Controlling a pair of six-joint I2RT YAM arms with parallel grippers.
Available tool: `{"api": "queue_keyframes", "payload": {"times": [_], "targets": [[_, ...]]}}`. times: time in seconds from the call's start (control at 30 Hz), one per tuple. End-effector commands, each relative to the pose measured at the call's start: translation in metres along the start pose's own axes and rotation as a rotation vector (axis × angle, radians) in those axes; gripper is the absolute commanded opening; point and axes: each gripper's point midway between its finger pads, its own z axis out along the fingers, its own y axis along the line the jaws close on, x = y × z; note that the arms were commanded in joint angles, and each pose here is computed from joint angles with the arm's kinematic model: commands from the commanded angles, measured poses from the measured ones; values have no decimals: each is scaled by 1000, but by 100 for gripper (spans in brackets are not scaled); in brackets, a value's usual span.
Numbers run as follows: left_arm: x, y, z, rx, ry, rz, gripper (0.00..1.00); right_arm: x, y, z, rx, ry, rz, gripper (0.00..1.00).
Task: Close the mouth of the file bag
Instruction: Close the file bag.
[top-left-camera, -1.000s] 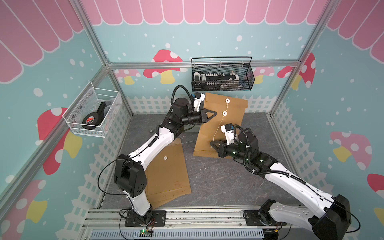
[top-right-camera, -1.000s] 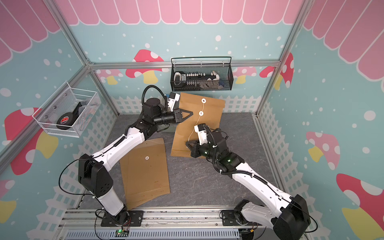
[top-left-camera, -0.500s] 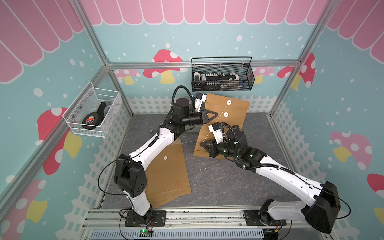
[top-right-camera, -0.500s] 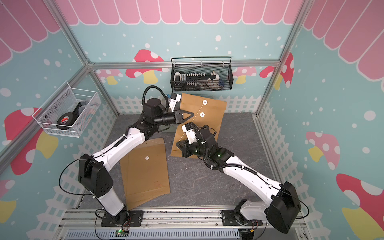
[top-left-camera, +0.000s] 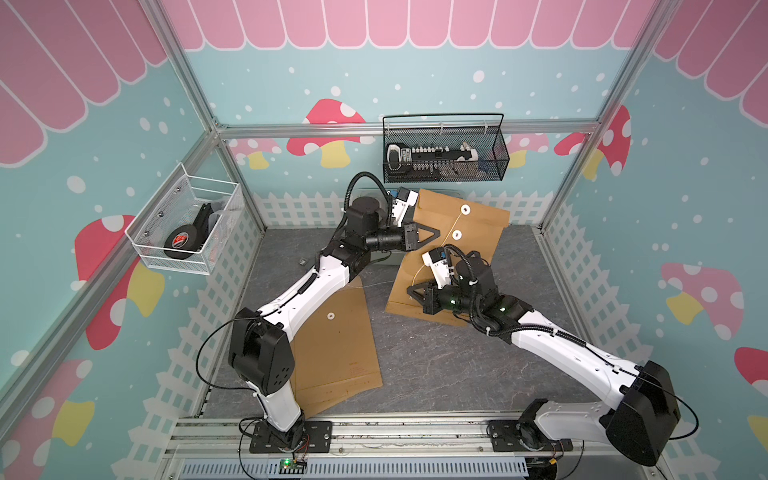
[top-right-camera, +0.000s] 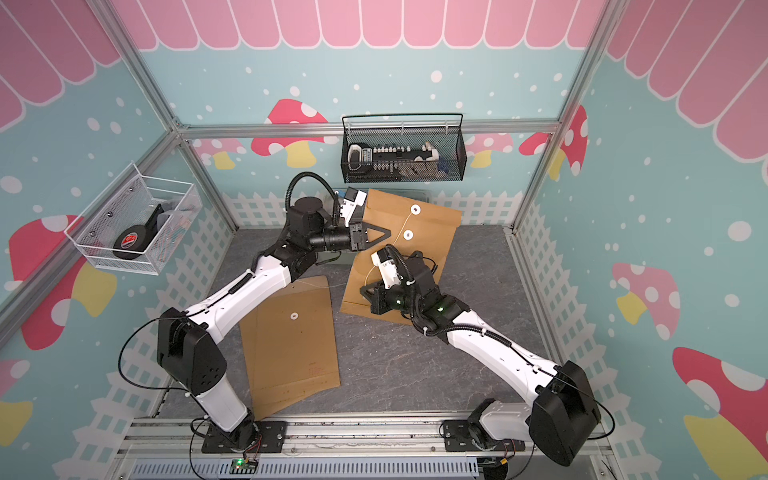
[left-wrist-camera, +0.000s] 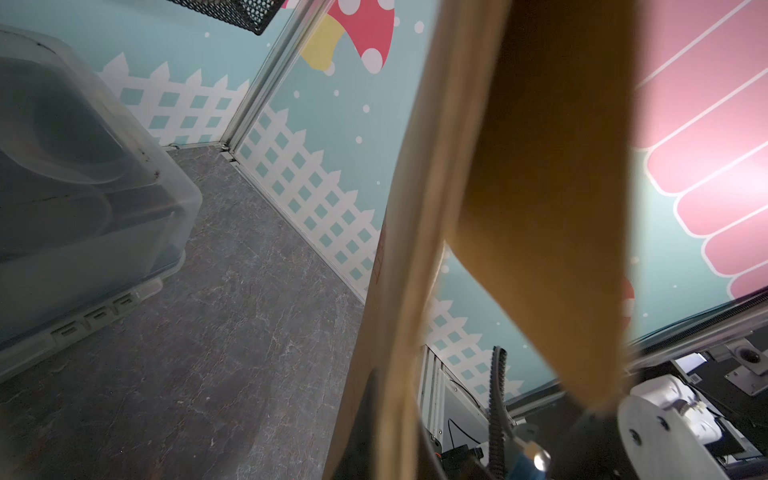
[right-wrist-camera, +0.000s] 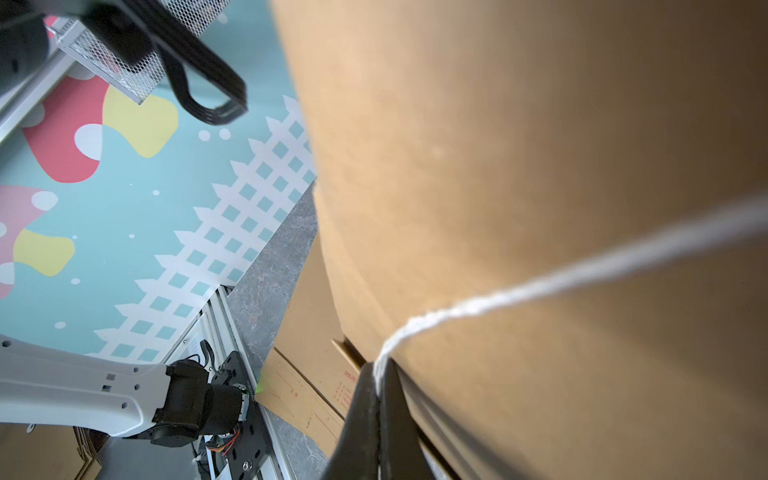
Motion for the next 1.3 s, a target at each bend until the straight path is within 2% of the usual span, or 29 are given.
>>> {"api": "queue_keyframes", "payload": {"times": [0.0,0.8,1.1,1.27], "targets": [[-9,-38,-9,98,-14,71,0,5,-4,-6,1,3,20,0],[-7,-68,-20,208,-6,96,0,24,-47,-14,83,4,92,0],[-15,-60,-27,183,-38,75,0,22,-61,-30,128,-23,90,0],[-21,-43,-28,129,-78,29,0,13,-59,-38,139,-49,77,0]]}}
